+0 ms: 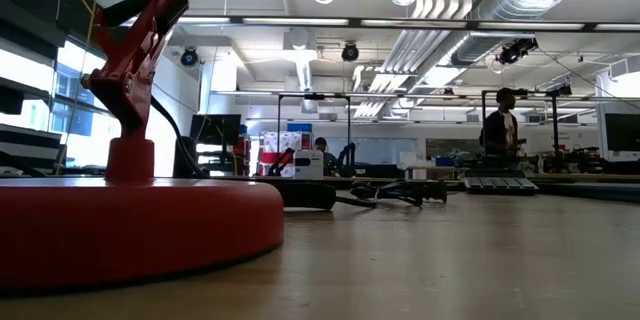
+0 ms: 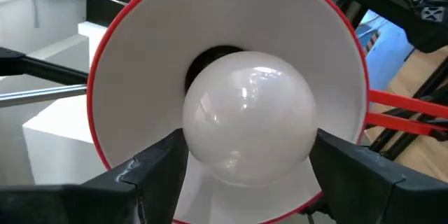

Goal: Screw lightbulb
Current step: Insert the white lightbulb into the red lamp

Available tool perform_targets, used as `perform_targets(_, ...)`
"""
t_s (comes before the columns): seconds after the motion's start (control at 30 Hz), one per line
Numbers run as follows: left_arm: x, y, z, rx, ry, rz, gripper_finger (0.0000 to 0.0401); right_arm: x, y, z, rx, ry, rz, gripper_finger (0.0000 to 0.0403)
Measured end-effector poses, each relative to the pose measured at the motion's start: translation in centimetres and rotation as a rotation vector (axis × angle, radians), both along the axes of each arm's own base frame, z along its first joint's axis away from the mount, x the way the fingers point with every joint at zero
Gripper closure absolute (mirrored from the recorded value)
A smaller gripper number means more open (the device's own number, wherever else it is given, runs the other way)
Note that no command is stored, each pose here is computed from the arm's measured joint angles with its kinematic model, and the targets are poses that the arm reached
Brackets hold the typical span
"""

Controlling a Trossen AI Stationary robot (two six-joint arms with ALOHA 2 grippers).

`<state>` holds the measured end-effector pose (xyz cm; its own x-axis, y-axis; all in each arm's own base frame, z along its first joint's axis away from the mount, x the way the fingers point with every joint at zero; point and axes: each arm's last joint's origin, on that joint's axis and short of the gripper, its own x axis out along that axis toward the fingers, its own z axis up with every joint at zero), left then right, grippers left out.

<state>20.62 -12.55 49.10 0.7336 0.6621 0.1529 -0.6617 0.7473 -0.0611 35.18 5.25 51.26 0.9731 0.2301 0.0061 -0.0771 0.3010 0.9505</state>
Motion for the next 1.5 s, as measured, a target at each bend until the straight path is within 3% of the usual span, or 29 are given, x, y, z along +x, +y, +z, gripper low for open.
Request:
perform_targets(0.33,0.1,0.0,-0.1,0.007,0.012,0.003,0.0401,0.1,-1.0,0.4,-0.098,-0.054,-0.071,0.0127)
perform_targets(0.6,0.0,-0.3,-0.1,0.004,0.008,-0.008,0.0401,0.1,-0.9,0.4,-0.141,-0.067,-0.063,0.0186)
perform_targets(0.97,-0.1,-0.2,-0.2,0.026,0.082,0.043,0.0401,-0.3,-0.9,0.1,-0.193,-0.030,-0.030,0.0108)
perform_targets(1.27,-0.3,-0.1,-0.2,0.029,0.130,0.083,0.0401,-2.1,-1.1,0.2,-0.236,0.051,-0.040,0.0103)
perform_targets(1.5,-0.5,-0.3,-0.3,0.042,0.170,0.093,0.0401,-4.0,-1.3,1.1,-0.351,0.028,-0.036,0.0102)
